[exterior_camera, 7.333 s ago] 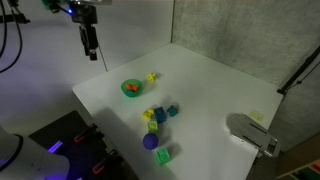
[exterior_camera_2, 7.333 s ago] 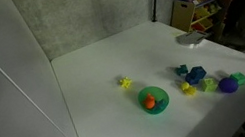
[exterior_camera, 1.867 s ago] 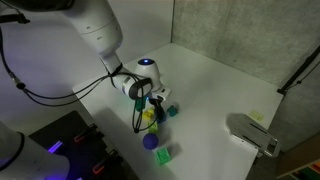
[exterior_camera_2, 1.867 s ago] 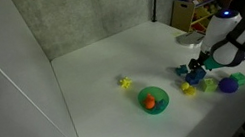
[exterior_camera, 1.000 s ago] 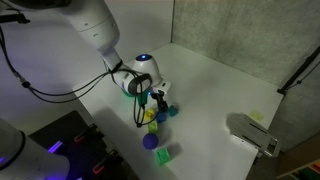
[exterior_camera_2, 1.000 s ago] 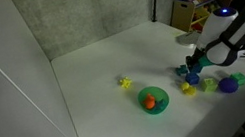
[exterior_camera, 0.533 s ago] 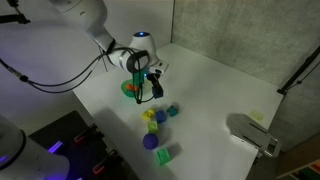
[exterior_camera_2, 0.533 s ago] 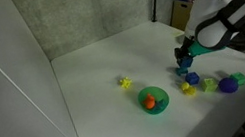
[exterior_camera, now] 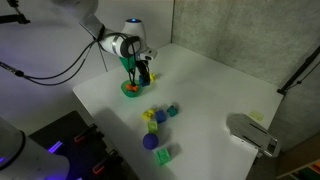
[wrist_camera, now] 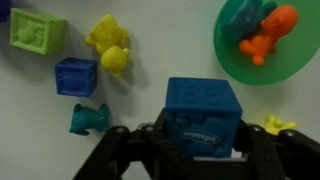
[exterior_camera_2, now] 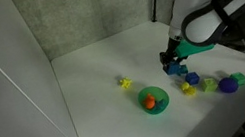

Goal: Put the blue block in the bowl

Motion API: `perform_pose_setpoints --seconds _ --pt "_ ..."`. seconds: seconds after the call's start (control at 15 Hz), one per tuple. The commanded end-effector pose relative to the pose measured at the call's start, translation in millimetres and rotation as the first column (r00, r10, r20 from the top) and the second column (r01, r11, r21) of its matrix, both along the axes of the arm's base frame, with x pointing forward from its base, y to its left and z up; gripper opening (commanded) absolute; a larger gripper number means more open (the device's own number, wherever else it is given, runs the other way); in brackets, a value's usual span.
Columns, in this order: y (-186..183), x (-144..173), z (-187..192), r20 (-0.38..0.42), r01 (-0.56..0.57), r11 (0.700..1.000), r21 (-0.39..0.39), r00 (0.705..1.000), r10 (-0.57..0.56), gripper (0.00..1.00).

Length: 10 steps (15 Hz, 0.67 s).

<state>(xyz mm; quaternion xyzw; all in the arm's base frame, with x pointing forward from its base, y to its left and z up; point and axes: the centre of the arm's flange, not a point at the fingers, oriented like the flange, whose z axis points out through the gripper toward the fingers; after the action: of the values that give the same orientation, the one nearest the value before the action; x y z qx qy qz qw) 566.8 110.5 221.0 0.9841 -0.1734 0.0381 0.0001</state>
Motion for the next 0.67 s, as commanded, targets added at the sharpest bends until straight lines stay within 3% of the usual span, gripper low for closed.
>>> perform_pose_setpoints --seconds 0.0,0.47,0.53,0.6 --pt "37.1 7.2 -9.8 -0.033 -0.053 0.999 0.003 0.998 0.054 0.3" --pt "94.4 1.1 -49.1 -0.098 -0.153 0.988 -0.006 0.984 0.152 0.3" --pt "97.2 0.9 -53.5 -0.105 -0.162 0.987 -0.011 0.982 0.16 0.8" --pt "98.7 0.9 -57.9 -0.11 -0.171 0.985 -0.019 0.98 0.168 0.81"
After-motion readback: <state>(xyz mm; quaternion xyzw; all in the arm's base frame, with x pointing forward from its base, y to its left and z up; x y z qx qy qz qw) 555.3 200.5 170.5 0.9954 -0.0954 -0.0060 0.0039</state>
